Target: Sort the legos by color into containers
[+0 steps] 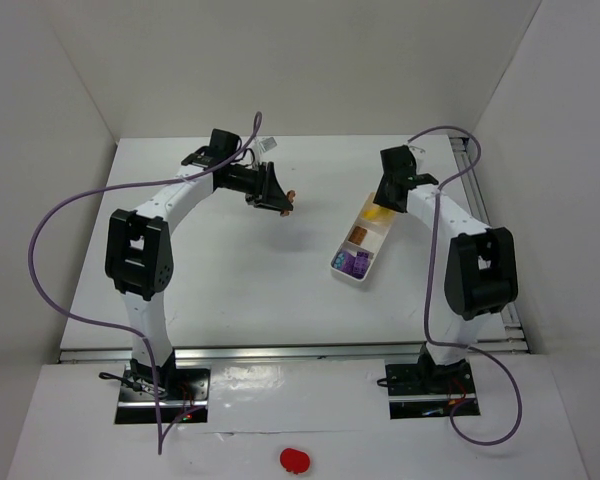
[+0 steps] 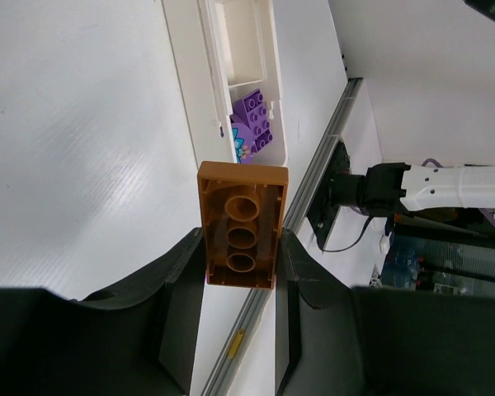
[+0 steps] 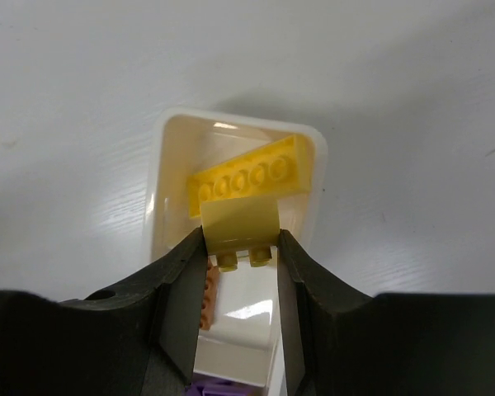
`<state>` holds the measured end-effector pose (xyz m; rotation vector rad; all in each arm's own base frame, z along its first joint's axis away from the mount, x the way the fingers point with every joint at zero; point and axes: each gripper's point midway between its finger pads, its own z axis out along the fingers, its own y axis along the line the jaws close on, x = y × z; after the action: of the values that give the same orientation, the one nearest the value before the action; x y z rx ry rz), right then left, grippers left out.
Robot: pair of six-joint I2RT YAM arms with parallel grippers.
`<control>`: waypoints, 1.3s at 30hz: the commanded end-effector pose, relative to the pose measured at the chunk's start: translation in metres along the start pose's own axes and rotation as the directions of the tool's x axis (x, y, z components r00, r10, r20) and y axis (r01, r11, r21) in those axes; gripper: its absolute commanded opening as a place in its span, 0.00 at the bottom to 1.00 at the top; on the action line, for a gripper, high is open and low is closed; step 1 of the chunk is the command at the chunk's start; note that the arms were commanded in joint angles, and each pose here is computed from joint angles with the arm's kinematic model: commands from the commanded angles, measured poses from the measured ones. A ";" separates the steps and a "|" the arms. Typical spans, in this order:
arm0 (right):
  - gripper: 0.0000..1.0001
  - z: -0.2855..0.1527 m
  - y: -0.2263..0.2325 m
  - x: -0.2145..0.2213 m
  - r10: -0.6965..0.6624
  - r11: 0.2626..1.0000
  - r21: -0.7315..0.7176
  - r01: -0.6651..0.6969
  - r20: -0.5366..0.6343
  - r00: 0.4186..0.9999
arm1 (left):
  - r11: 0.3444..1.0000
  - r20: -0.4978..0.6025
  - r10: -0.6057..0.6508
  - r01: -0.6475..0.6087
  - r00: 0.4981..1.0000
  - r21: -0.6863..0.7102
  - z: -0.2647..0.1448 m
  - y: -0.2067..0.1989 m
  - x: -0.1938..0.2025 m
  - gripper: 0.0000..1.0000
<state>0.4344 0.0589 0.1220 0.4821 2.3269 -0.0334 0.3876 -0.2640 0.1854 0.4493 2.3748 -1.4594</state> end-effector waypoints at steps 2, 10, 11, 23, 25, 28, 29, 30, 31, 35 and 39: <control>0.03 0.014 -0.002 -0.024 0.006 1.000 0.031 -0.008 0.054 0.999 | 0.999 0.005 0.048 -0.048 0.999 0.017 -0.001 -0.008 -0.007 0.00; 0.03 0.027 0.003 -0.015 0.021 1.000 -0.007 -0.021 0.024 0.999 | 0.999 0.000 0.049 -0.049 0.999 0.016 0.001 -0.005 -0.006 0.00; 0.06 0.029 0.005 -0.011 0.027 1.000 -0.014 -0.027 0.010 1.000 | 0.999 0.000 0.049 -0.049 0.999 0.016 0.001 -0.005 -0.006 0.00; 0.62 0.009 0.013 -0.029 0.057 0.996 -0.067 -0.053 0.056 0.997 | 0.999 -0.016 0.035 -0.035 0.999 0.022 0.002 -0.002 -0.001 0.00; 0.62 0.005 0.015 -0.036 0.063 0.995 -0.077 -0.057 0.072 0.995 | 0.999 -0.016 0.035 -0.035 0.999 0.022 0.002 -0.002 -0.001 0.00; 0.62 -0.017 0.019 -0.052 0.091 0.990 -0.118 -0.077 0.116 0.989 | 0.999 -0.029 0.040 -0.039 0.999 0.025 0.006 -0.003 0.001 0.00; 0.61 -0.029 0.019 -0.060 0.105 0.987 -0.139 -0.085 0.148 0.983 | 0.998 -0.027 0.056 -0.055 0.998 0.018 0.009 -0.006 -0.001 0.00; 0.57 -0.032 0.017 -0.058 0.109 0.986 -0.145 -0.087 0.158 0.981 | 0.998 -0.033 0.055 -0.055 0.998 0.008 0.009 -0.004 0.000 0.00; 0.54 -0.037 0.018 -0.058 0.113 0.983 -0.162 -0.087 0.163 0.980 | 0.998 -0.042 0.057 -0.058 0.997 -0.006 0.012 -0.007 0.002 0.00; 0.46 -0.057 0.012 -0.051 0.113 0.980 -0.181 -0.084 0.156 0.981 | 0.994 -0.075 0.109 -0.110 0.991 -0.020 0.031 -0.023 0.003 0.00; 0.46 -0.067 -0.017 -0.028 0.130 0.988 -0.099 -0.116 0.152 0.980 | 0.990 -0.122 0.136 -0.138 0.983 -0.004 0.063 -0.041 0.009 0.00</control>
<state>0.4214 0.0591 0.1954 0.4961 2.1322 0.1447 0.3765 -0.3102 0.1865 0.6180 2.3988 -1.4014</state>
